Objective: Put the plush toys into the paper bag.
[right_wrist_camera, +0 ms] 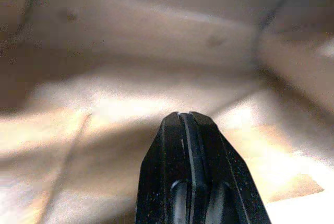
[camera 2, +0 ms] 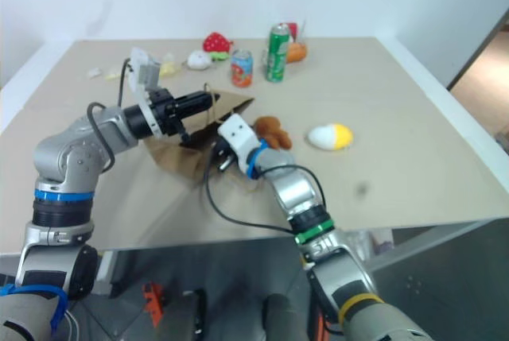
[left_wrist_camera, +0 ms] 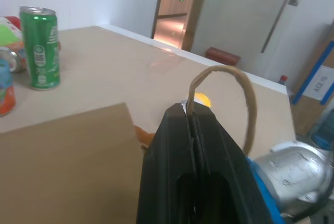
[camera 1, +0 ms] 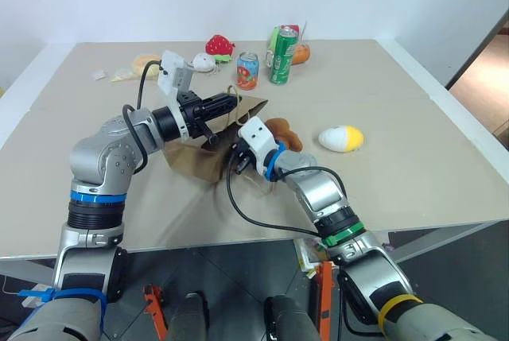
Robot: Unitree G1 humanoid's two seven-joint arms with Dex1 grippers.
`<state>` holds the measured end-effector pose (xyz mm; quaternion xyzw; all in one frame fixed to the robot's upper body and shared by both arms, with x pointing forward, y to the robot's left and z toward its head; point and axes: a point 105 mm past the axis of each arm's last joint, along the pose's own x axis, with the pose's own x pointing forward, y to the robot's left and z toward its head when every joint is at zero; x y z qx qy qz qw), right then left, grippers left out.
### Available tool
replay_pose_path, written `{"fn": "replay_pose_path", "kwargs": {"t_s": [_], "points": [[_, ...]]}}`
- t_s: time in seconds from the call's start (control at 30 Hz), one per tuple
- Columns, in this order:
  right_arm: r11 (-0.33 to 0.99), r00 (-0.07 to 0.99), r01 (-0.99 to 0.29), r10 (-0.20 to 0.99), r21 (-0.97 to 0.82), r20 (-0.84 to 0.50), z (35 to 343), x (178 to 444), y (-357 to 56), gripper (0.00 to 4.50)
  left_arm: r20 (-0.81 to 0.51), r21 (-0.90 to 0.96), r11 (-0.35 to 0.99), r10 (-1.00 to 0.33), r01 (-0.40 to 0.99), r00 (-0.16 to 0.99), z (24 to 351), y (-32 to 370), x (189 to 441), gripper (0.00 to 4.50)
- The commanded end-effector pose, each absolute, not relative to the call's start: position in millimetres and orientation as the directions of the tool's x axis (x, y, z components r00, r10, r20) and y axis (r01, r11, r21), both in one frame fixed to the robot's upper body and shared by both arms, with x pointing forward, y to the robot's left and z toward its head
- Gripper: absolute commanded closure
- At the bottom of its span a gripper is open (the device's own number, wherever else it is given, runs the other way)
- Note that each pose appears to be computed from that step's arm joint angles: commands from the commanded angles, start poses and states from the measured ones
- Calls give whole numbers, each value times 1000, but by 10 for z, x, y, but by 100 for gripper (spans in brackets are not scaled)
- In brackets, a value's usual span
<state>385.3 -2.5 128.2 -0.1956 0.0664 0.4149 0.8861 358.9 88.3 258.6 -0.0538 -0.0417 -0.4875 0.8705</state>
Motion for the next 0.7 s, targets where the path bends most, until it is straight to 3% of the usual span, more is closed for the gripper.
{"fn": "replay_pose_path", "kwargs": {"t_s": [0.03, 0.27, 0.37, 0.53, 0.7], "points": [[558, 629, -775, 727, -296, -277, 1377, 3791, 46, 446, 194, -9, 540, -825, 841, 532, 2795, 930, 3593, 450], [653, 700, -711, 619, -261, -355, 1211, 3930, -25, 446, 343, 68, 513, -817, 855, 463, 3067, 914, 3422, 450], [671, 706, -702, 612, -240, -356, 1213, 3944, -26, 446, 407, 247, 445, -854, 861, 325, 3190, 827, 3138, 450], [687, 713, -693, 607, -220, -351, 1233, 3958, -33, 446, 395, 378, 381, -891, 844, 226, 3126, 732, 2921, 450], [691, 715, -690, 604, -216, -350, 1236, 3962, -56, 446, 360, 388, 383, -900, 838, 244, 2999, 757, 2974, 450]]}}
